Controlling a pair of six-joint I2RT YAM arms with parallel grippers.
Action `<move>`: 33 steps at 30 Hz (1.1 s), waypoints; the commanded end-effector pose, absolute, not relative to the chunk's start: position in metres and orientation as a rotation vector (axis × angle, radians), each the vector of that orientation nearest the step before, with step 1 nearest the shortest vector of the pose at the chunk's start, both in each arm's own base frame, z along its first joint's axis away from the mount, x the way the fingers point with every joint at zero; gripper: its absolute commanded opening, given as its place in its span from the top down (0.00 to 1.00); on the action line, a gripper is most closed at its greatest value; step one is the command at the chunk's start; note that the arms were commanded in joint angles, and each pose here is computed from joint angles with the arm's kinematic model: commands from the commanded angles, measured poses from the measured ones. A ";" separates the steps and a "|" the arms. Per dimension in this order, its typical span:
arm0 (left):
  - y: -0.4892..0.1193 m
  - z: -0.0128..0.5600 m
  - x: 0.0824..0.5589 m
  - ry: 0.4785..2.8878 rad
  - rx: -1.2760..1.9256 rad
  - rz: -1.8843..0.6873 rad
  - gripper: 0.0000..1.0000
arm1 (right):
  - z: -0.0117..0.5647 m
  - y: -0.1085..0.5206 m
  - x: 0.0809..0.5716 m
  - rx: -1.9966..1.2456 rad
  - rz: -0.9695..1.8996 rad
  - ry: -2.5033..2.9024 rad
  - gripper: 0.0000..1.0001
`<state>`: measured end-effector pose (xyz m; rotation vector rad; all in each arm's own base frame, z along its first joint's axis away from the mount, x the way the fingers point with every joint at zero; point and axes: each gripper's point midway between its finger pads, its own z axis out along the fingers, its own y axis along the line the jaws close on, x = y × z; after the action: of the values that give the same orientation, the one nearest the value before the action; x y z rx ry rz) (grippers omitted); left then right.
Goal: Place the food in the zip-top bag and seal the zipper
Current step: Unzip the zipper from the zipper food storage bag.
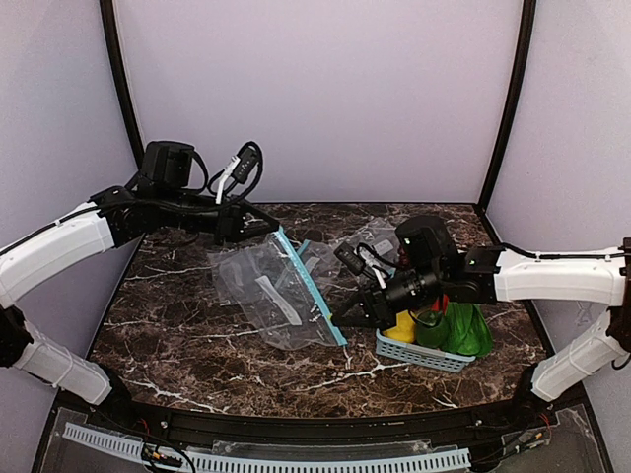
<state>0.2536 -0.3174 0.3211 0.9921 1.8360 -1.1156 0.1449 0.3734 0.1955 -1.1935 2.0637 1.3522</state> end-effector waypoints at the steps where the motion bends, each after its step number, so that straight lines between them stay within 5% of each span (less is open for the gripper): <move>1: -0.305 0.337 0.262 1.783 0.945 -1.076 0.99 | 0.175 0.368 0.131 -1.209 1.354 2.149 1.00; 27: -0.301 0.330 0.253 1.782 1.011 -1.206 0.99 | 0.174 0.367 0.134 -1.170 1.302 2.168 1.00; 33: -0.315 0.313 0.220 1.798 1.160 -1.365 0.99 | 0.219 0.363 0.154 -1.050 1.224 2.024 0.54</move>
<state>0.2495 -0.3066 0.3230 1.0344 1.8065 -1.2402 0.1425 0.3650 0.1798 -1.1343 2.1553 1.2755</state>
